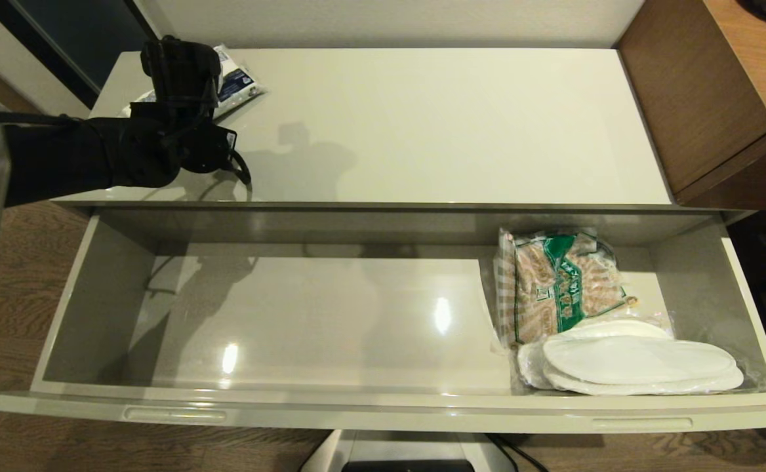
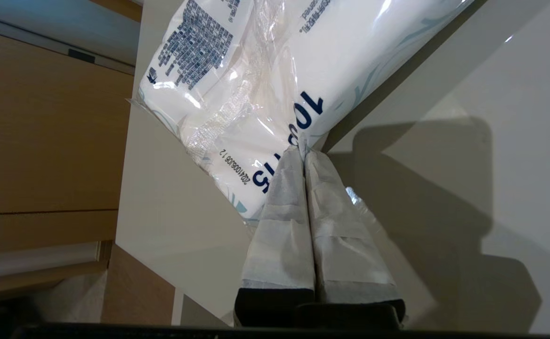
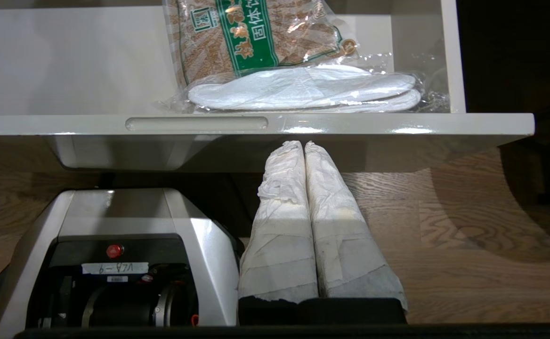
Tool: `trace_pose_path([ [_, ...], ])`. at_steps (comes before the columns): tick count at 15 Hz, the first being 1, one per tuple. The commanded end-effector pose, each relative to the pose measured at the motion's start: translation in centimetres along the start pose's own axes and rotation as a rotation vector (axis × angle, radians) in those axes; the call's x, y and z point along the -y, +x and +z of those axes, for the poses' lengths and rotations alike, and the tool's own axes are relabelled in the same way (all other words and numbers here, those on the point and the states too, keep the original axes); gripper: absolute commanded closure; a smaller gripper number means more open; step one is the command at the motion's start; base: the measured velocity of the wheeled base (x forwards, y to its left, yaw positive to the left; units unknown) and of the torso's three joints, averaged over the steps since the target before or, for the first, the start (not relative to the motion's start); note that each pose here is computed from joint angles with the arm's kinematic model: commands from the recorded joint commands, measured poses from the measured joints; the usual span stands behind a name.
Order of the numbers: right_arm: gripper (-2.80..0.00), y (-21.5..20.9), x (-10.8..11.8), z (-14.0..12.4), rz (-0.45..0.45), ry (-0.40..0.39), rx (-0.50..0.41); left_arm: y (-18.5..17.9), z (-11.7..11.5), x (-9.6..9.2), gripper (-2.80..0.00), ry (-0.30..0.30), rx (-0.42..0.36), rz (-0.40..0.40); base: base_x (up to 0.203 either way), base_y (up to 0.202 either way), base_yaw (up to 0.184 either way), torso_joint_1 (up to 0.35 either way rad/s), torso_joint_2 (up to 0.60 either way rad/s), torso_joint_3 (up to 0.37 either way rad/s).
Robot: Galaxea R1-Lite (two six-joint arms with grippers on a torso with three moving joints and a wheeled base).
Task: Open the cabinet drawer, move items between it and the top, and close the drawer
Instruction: Pick up the tissue on the table
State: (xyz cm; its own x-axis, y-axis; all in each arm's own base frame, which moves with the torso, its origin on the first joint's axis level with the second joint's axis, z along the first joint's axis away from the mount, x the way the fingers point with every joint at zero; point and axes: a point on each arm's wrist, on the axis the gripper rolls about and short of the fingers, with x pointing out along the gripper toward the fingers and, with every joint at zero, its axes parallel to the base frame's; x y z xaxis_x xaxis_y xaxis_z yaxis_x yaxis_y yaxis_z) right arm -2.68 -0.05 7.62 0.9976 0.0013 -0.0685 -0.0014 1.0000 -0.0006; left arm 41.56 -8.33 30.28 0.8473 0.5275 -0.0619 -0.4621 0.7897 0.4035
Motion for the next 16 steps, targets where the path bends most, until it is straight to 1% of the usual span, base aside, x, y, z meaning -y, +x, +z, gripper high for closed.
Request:
trace_pose_path([
  [1,0.00,-0.2,0.0,-0.1,0.000,0.000,0.021,-0.1,0.1,-0.1,0.00,0.000,0.000,0.005,0.000,0.000,0.000,0.000,0.00,0.000],
  [2,0.00,-0.2,0.0,-0.1,0.000,0.000,0.021,-0.3,0.3,-0.4,0.00,-0.004,0.004,0.007,0.000,0.000,0.000,0.000,0.00,0.000],
  [3,0.00,-0.2,0.0,-0.1,0.000,0.000,0.023,-0.9,0.7,-1.1,0.00,-0.012,0.012,0.008,0.000,0.000,0.000,0.000,0.00,0.000],
  [4,0.00,-0.2,0.0,-0.1,0.000,0.000,0.021,-2.0,1.5,-2.4,0.00,-0.027,0.027,0.010,0.000,0.000,0.000,0.000,0.00,0.000],
  [5,0.00,-0.2,0.0,-0.1,0.000,0.000,0.021,-2.6,1.6,-2.7,0.00,-0.023,0.027,0.002,0.000,0.000,0.000,0.000,0.00,0.000],
  [6,0.00,-0.2,0.0,-0.1,0.000,0.000,0.021,-3.9,1.8,-3.3,0.00,-0.021,0.032,-0.012,0.000,0.000,0.000,0.000,0.00,0.000],
  [7,0.00,-0.2,0.0,-0.1,0.000,0.000,0.021,-5.7,2.4,-4.8,0.00,-0.034,0.050,-0.022,0.000,0.000,0.000,0.000,0.00,0.000],
  [8,0.00,-0.2,0.0,-0.1,0.000,0.000,0.021,-8.4,2.6,-7.0,0.00,-0.043,0.066,-0.041,0.000,0.000,0.000,0.000,0.00,0.000],
  [9,0.00,-0.2,0.0,-0.1,0.000,0.000,0.021,-10.8,2.0,-8.7,0.00,-0.040,0.069,-0.062,0.000,0.000,0.000,0.000,0.00,0.000],
  [10,0.00,-0.2,0.0,-0.1,0.000,0.000,0.021,-13.0,0.6,-9.9,0.00,-0.019,0.056,-0.092,0.000,0.000,0.000,0.000,0.00,0.000],
  [11,0.00,-0.2,0.0,-0.1,0.000,0.000,0.021,-14.4,-0.4,-10.5,0.00,-0.002,0.047,-0.118,0.000,0.000,0.000,0.000,0.00,0.000],
  [13,0.00,-0.2,0.0,-0.1,0.000,0.000,0.021,-17.0,-3.3,-12.5,0.00,0.032,0.022,-0.143,0.000,0.000,0.000,0.000,0.00,0.000],
  [14,0.00,-0.2,0.0,-0.1,0.000,0.000,0.021,-17.5,-4.8,-13.1,0.00,0.053,-0.003,-0.144,0.000,0.000,0.000,0.000,0.00,0.000],
  [15,0.00,-0.2,0.0,-0.1,0.000,0.000,0.021,-17.4,-5.6,-13.5,0.00,0.061,-0.025,-0.131,0.000,0.000,0.000,0.000,0.00,0.000],
  [16,0.00,-0.2,0.0,-0.1,0.000,0.000,0.021,-17.2,-5.5,-13.5,0.00,0.061,-0.025,-0.133,0.000,0.000,0.000,0.000,0.00,0.000],
])
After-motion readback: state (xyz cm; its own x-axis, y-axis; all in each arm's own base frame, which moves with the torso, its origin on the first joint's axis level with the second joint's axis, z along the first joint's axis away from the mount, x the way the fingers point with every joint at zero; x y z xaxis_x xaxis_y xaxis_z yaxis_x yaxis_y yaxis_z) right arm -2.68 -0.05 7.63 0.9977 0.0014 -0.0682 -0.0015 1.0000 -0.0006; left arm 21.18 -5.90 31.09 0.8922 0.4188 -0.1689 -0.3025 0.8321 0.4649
